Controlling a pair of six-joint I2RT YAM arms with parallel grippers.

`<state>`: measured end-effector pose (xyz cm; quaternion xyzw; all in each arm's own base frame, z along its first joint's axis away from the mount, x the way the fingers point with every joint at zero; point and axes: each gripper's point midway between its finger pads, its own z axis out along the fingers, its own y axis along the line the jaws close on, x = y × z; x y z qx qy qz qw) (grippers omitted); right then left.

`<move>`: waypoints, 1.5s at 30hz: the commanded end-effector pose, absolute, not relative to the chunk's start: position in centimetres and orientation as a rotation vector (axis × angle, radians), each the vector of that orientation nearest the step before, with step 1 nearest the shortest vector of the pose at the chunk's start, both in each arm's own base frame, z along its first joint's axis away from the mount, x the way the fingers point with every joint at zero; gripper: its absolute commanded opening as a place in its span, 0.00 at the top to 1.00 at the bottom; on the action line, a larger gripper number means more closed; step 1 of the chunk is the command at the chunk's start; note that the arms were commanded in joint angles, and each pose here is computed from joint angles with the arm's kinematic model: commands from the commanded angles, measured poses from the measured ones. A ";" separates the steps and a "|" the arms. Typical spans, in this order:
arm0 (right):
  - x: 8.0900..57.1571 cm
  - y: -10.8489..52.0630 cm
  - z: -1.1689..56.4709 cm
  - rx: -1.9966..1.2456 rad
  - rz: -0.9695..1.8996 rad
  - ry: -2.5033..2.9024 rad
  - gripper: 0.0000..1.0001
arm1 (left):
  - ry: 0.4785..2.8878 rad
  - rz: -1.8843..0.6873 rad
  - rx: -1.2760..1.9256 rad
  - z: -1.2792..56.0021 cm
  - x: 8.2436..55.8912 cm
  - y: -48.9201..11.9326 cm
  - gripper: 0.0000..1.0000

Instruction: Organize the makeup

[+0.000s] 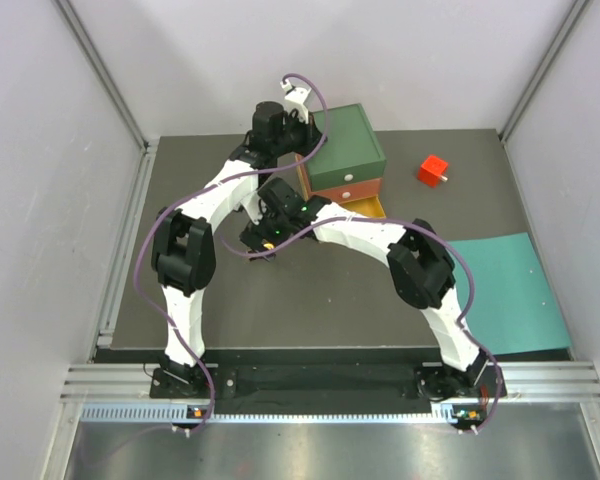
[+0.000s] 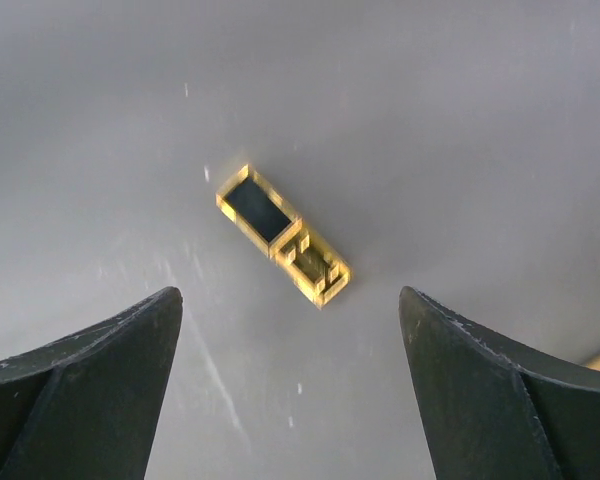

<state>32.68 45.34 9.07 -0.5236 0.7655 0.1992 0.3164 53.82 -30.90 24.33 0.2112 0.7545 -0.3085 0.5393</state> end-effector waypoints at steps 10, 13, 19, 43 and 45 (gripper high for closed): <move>31.9 48.1 6.5 -1.368 0.664 2.070 0.11 | 2.379 -0.601 0.444 7.2 49.1 -25.7 1.00; 31.9 48.0 5.8 -1.362 0.662 2.087 0.12 | 2.379 -0.602 0.446 7.2 49.0 -25.7 1.00; 31.6 48.0 4.5 -1.348 0.699 2.155 0.33 | 2.380 -0.604 0.447 7.3 48.8 -25.7 1.00; 30.6 40.0 8.7 -1.375 0.400 2.141 0.97 | 2.368 -0.626 0.430 7.7 48.9 -25.8 1.00; 31.1 39.4 10.2 -1.364 0.359 2.105 0.97 | 2.366 -0.629 0.433 7.7 48.8 -25.9 1.00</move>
